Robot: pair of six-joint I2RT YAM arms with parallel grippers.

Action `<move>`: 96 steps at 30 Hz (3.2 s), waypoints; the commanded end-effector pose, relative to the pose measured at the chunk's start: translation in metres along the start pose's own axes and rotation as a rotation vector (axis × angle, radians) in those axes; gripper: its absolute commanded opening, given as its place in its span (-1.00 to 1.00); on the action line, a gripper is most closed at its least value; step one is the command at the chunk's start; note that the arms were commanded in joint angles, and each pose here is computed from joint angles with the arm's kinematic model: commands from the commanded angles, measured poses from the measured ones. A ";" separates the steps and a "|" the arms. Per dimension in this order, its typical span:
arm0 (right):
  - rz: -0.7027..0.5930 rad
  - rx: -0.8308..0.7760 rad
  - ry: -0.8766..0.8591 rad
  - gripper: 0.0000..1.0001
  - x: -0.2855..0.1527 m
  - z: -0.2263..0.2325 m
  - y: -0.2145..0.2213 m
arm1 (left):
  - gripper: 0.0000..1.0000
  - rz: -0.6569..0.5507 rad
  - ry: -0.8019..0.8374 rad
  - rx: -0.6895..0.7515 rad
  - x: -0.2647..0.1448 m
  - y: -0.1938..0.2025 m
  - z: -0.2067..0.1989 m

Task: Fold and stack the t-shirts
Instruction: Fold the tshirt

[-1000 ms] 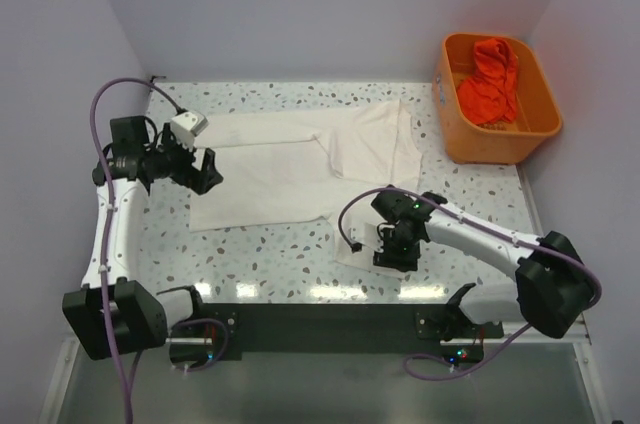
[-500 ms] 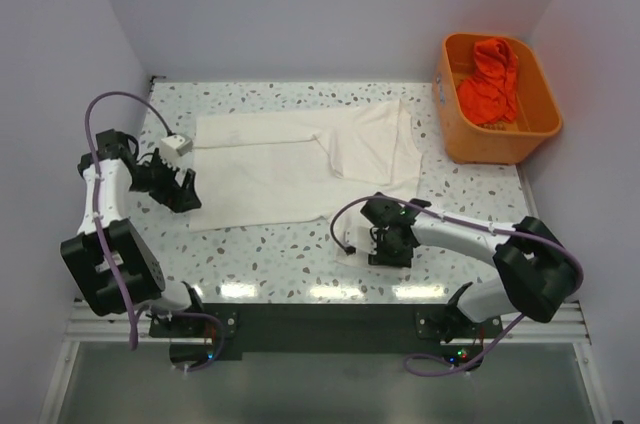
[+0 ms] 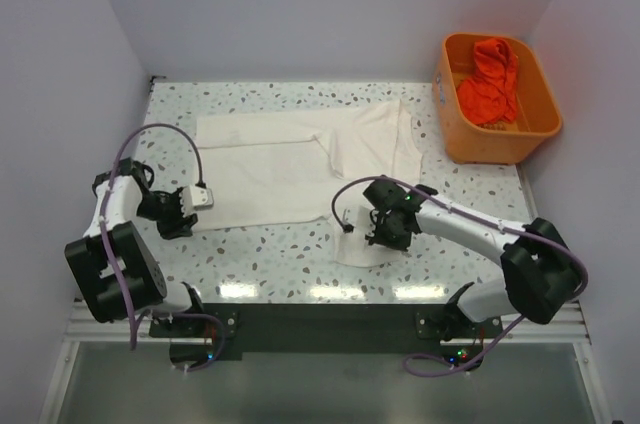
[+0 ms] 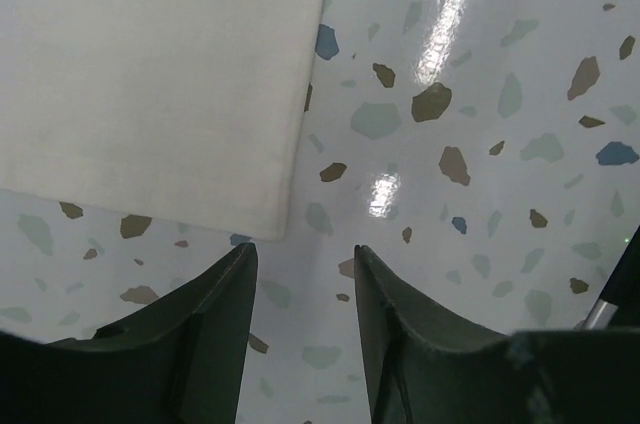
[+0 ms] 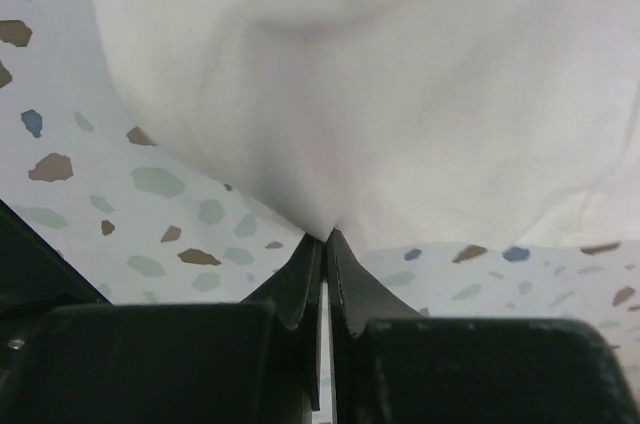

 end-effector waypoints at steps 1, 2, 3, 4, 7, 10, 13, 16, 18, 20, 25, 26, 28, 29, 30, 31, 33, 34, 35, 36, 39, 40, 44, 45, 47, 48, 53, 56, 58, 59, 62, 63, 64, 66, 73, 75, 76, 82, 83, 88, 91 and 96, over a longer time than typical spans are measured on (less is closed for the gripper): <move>-0.122 0.109 0.017 -1.00 -0.032 -0.019 -0.009 | -0.03 0.019 -0.010 0.212 0.006 0.007 0.018; -0.134 0.126 0.019 -1.00 -0.038 -0.023 -0.009 | -0.03 0.029 -0.018 0.224 0.008 0.009 0.022; -0.138 0.139 0.022 -1.00 -0.041 -0.027 -0.009 | -0.03 0.028 -0.008 0.227 0.012 0.012 0.023; -0.144 0.155 0.024 -1.00 -0.043 -0.031 -0.007 | -0.03 0.029 -0.003 0.238 0.014 0.013 0.024; -0.155 0.169 0.023 -1.00 -0.051 -0.036 -0.007 | -0.02 0.026 0.005 0.263 0.022 0.017 0.027; -0.154 0.172 0.025 -1.00 -0.055 -0.038 -0.006 | -0.01 0.020 0.007 0.271 0.029 0.017 0.031; -0.153 0.178 0.021 -1.00 -0.056 -0.039 -0.006 | -0.03 0.013 0.031 0.263 0.037 0.017 0.030; -0.163 0.184 0.028 -1.00 -0.060 -0.041 -0.008 | -0.03 0.017 0.040 0.267 0.046 0.019 0.027; -0.174 0.189 0.033 -1.00 -0.065 -0.043 -0.008 | -0.06 0.022 0.030 0.269 0.050 0.020 0.029; -0.179 0.191 0.032 -1.00 -0.069 -0.044 -0.009 | -0.12 0.033 0.053 0.267 0.056 0.023 0.028; -0.184 0.188 0.027 -1.00 -0.077 -0.040 -0.006 | -0.37 0.055 0.066 0.263 0.059 0.026 0.026; -0.190 0.184 0.029 -1.00 -0.079 -0.039 -0.005 | -0.45 0.056 0.070 0.265 0.059 0.027 0.025; -0.191 0.182 0.022 -1.00 -0.081 -0.036 -0.003 | -0.66 0.054 0.064 0.266 0.057 0.025 0.025; -0.202 0.181 0.027 -1.00 -0.085 -0.034 -0.002 | -0.72 0.053 0.058 0.271 0.056 0.025 0.024; -0.205 0.176 0.020 -1.00 -0.085 -0.032 -0.001 | -0.80 0.051 0.056 0.277 0.055 0.023 0.024; -0.204 0.174 0.011 -1.00 -0.086 -0.029 0.001 | -0.97 0.047 0.058 0.274 0.054 0.022 0.023; -0.215 0.167 0.008 -1.00 -0.090 -0.025 0.003 | -1.00 0.044 0.051 0.290 0.050 0.019 0.022; -0.211 0.167 -0.003 -1.00 -0.090 -0.021 0.006 | -1.00 0.044 0.053 0.289 0.048 0.018 0.020; -0.213 0.160 -0.010 -1.00 -0.091 -0.018 0.006 | -1.00 0.044 0.052 0.301 0.045 0.017 0.019; -0.217 0.158 -0.016 -1.00 -0.095 -0.013 0.008 | -1.00 0.043 0.055 0.307 0.042 0.017 0.019; -0.246 0.143 -0.015 -1.00 -0.106 -0.004 0.006 | -1.00 0.037 0.071 0.310 0.032 0.015 0.014; -0.265 0.143 -0.007 -1.00 -0.113 -0.003 0.006 | -1.00 0.030 0.075 0.291 0.027 0.017 0.012; -0.258 0.151 0.044 -1.00 -0.123 -0.009 0.012 | -1.00 -0.001 0.065 0.277 0.010 0.009 0.022; -0.267 0.130 0.061 -1.00 -0.126 -0.014 0.012 | -1.00 -0.009 0.040 0.283 0.001 0.003 0.031; -0.273 0.136 0.090 -1.00 -0.132 -0.028 0.011 | -1.00 -0.047 0.031 0.277 -0.007 -0.006 0.040; -0.270 0.125 0.084 -1.00 -0.133 -0.032 0.010 | -1.00 -0.059 0.024 0.270 -0.009 -0.009 0.043; -0.268 0.110 0.098 -1.00 -0.140 -0.067 -0.004 | -1.00 -0.112 0.011 0.234 -0.015 -0.017 0.060; -0.277 0.074 0.134 -1.00 -0.149 -0.088 -0.014 | -1.00 -0.122 -0.016 0.223 -0.017 -0.019 0.071; -0.266 0.047 0.135 -1.00 -0.151 -0.103 -0.021 | -1.00 -0.128 -0.038 0.231 -0.018 -0.022 0.080; -0.258 0.036 0.138 -1.00 -0.151 -0.108 -0.022 | -1.00 -0.133 -0.037 0.207 -0.016 -0.021 0.083; -0.235 -0.005 0.145 -1.00 -0.152 -0.129 -0.027 | -1.00 -0.158 -0.049 0.196 -0.014 -0.027 0.095; -0.229 -0.028 0.150 -1.00 -0.153 -0.134 -0.028 | -1.00 -0.162 -0.056 0.197 -0.015 -0.029 0.099; -0.225 -0.035 0.154 -1.00 -0.153 -0.143 -0.032 | -1.00 -0.173 -0.052 0.189 -0.012 -0.031 0.103; -0.227 -0.053 0.167 -1.00 -0.161 -0.154 -0.035 | -1.00 -0.190 -0.069 0.195 -0.012 -0.037 0.111; -0.212 -0.078 0.189 -1.00 -0.162 -0.194 -0.037 | -1.00 -0.221 -0.071 0.167 -0.003 -0.043 0.136; -0.211 -0.086 0.182 -1.00 -0.162 -0.206 -0.037 | -1.00 -0.238 -0.079 0.157 -0.004 -0.046 0.142; -0.205 -0.077 0.167 -1.00 -0.156 -0.212 -0.036 | -1.00 -0.242 -0.081 0.155 -0.003 -0.047 0.147; -0.211 -0.096 0.178 -1.00 -0.159 -0.230 -0.040 | -1.00 -0.263 -0.088 0.150 -0.003 -0.049 0.159; -0.208 -0.097 0.177 -1.00 -0.158 -0.232 -0.039 | -1.00 -0.267 -0.093 0.158 -0.005 -0.051 0.162; -0.213 -0.109 0.190 -1.00 -0.155 -0.244 -0.039 | -1.00 -0.287 -0.091 0.139 -0.005 -0.052 0.171; -0.213 -0.108 0.195 -1.00 -0.152 -0.251 -0.038 | -1.00 -0.292 -0.094 0.137 -0.005 -0.053 0.175; -0.209 -0.109 0.205 -1.00 -0.147 -0.261 -0.036 | -1.00 -0.293 -0.092 0.138 -0.002 -0.053 0.180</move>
Point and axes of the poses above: each gripper's point midway between its finger pads, its own x axis out along the fingers, its own z axis along the line the jaws close on, y = z × x, the point moved 8 cm from there along -x, back along the fingers
